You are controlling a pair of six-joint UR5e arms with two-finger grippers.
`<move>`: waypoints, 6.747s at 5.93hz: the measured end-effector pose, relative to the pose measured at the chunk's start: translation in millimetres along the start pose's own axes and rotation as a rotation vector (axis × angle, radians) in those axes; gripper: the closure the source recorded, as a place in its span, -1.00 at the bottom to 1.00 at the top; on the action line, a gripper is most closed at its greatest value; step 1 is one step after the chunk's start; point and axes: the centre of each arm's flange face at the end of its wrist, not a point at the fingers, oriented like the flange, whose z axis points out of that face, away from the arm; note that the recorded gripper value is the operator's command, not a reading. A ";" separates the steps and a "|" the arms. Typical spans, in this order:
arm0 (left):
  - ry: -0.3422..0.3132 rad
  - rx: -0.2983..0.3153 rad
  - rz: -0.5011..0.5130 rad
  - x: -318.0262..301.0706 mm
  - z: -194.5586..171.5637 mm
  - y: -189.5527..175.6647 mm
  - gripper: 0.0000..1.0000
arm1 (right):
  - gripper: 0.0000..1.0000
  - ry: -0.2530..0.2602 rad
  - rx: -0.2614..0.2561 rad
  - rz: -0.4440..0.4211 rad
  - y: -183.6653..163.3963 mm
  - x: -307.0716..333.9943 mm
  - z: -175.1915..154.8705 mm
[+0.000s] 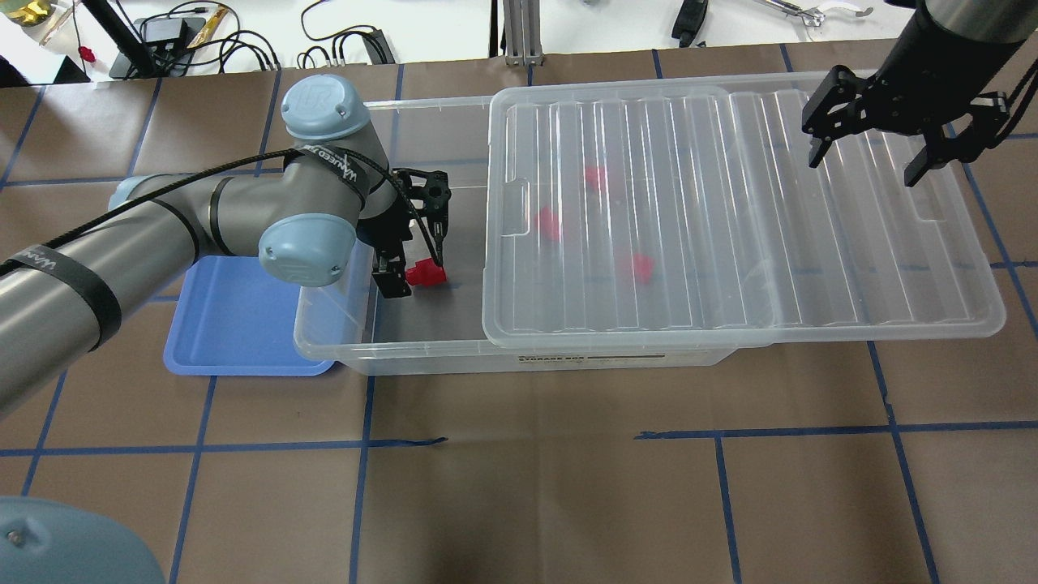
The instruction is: Place red block in blue tray from box
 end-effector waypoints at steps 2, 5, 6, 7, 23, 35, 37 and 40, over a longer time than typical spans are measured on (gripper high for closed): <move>-0.004 -0.009 0.011 3.3 26.7 -21.2 -0.15 | -1.00 0.009 0.007 -0.024 7.8 -15.4 -2.4; -0.010 -0.015 0.011 1.4 32.8 -21.7 0.95 | -1.00 0.012 0.011 -0.019 25.0 -51.1 -2.6; -0.025 -0.014 0.007 -1.5 23.6 -20.2 0.95 | -1.00 0.012 0.012 -0.025 31.7 -61.3 -2.7; -0.057 -0.010 -0.007 -7.4 -0.4 -14.1 0.95 | -1.00 0.012 0.016 -0.034 38.4 -71.9 -3.8; 0.007 -0.016 -0.044 -35.1 23.9 232.8 -0.97 | -1.00 0.130 -0.025 -0.224 -97.1 273.6 86.8; 0.019 -0.042 -0.864 74.4 -260.4 63.5 -0.97 | -1.00 0.010 -0.042 -0.247 -55.6 66.2 136.9; 0.001 -0.039 -1.341 81.3 -261.9 57.1 -0.97 | -1.00 -0.014 -0.040 -0.249 -48.2 35.4 137.4; -0.051 0.054 -1.498 97.9 -299.0 49.6 -0.97 | -1.00 -0.032 -0.016 -0.255 -46.4 20.1 122.2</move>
